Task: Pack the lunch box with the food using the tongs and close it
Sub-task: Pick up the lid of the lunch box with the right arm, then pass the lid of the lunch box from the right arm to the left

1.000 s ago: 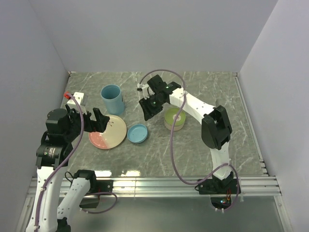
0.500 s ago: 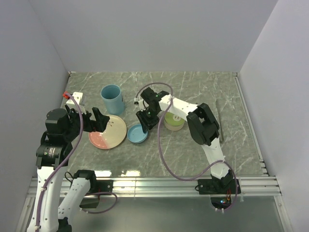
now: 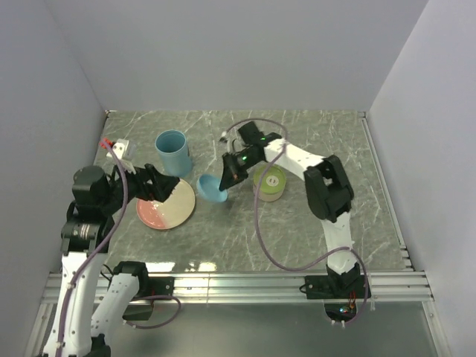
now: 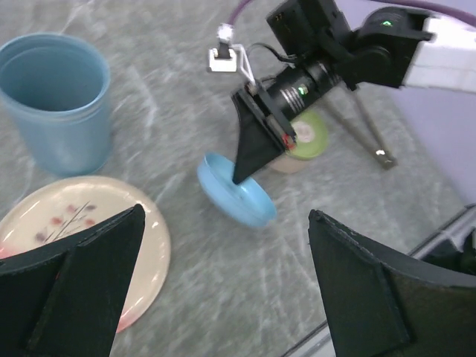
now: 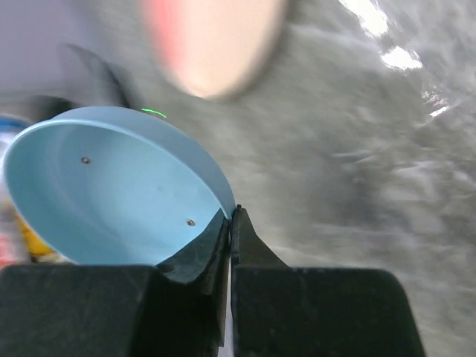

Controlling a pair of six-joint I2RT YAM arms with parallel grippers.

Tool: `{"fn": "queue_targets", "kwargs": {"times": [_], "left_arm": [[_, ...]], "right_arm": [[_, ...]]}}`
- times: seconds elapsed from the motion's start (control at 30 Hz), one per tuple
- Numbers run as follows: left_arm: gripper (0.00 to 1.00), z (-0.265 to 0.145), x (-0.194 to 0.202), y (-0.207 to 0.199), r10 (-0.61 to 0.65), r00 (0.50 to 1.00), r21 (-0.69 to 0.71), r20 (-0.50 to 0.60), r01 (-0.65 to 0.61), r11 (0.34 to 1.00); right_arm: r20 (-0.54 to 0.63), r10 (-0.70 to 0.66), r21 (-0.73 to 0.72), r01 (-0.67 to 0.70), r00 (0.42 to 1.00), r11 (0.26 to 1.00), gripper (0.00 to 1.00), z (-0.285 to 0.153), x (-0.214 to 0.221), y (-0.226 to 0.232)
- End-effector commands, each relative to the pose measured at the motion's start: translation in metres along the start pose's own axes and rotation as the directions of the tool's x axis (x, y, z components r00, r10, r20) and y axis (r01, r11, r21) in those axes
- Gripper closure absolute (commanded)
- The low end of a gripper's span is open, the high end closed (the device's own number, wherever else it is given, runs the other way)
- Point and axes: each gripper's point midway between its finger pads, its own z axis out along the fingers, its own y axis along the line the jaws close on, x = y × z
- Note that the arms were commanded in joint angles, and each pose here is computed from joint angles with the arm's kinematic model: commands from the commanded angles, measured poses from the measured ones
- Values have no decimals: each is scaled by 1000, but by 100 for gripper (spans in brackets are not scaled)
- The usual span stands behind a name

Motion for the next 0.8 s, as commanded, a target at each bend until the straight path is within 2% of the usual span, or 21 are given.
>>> {"fn": "queue_targets", "kwargs": {"times": [0.0, 0.03, 0.07, 0.1, 0.13, 0.17, 0.2, 0.23, 0.3, 0.37, 0.43, 0.47, 0.5, 0.67, 0.77], "left_arm": [[2, -18, -34, -53, 22, 980, 241, 199, -71, 968], [2, -21, -37, -57, 27, 974, 260, 223, -86, 962], [2, -23, -40, -61, 29, 971, 281, 237, -97, 955], [3, -25, -44, -71, 30, 966, 329, 256, -116, 937], [3, -26, -45, -76, 30, 964, 357, 265, -127, 925], [4, -26, -47, -79, 27, 961, 381, 274, -134, 915], [4, -26, -47, -83, -8, 962, 410, 273, -109, 906], [5, -32, -59, -92, 9, 942, 440, 336, -166, 883], [5, -31, -68, -96, -27, 936, 471, 352, -153, 869], [8, -27, -84, -100, -41, 924, 495, 380, -166, 853], [10, -28, -101, -104, -54, 905, 508, 422, -187, 841], [11, -20, -107, -99, -78, 905, 504, 419, -160, 849], [12, -21, -115, -101, -97, 898, 510, 428, -152, 847], [20, -14, -135, -105, -142, 883, 559, 447, -152, 815], [22, -8, -130, -102, -153, 890, 570, 430, -136, 810]], "right_arm": [[145, 40, -414, 24, 989, 910, 100, -80, -36, 97], [233, -68, -471, 174, 970, 865, 100, -102, -45, 126], [255, -75, -497, 198, 964, 845, 100, -111, -47, 139], [194, 40, -549, 75, 980, 832, 100, -118, -42, 150], [306, -64, -564, 236, 950, 791, 100, -138, -48, 174], [318, -52, -587, 239, 947, 774, 100, -147, -49, 185], [246, 64, -646, 115, 967, 755, 100, -159, -50, 198], [326, 6, -663, 224, 945, 714, 100, -175, -50, 213], [338, 93, -730, 199, 937, 654, 100, -199, -53, 234], [320, 178, -770, 146, 931, 622, 100, -207, -58, 243], [328, 204, -808, 162, 922, 566, 100, -218, -55, 253], [288, 238, -838, 123, 928, 531, 100, -220, -53, 256], [299, 236, -848, 145, 925, 510, 100, -223, -51, 260], [259, 256, -880, 117, 931, 461, 100, -218, -46, 267], [232, 275, -895, 93, 933, 437, 100, -213, -45, 272]]}}
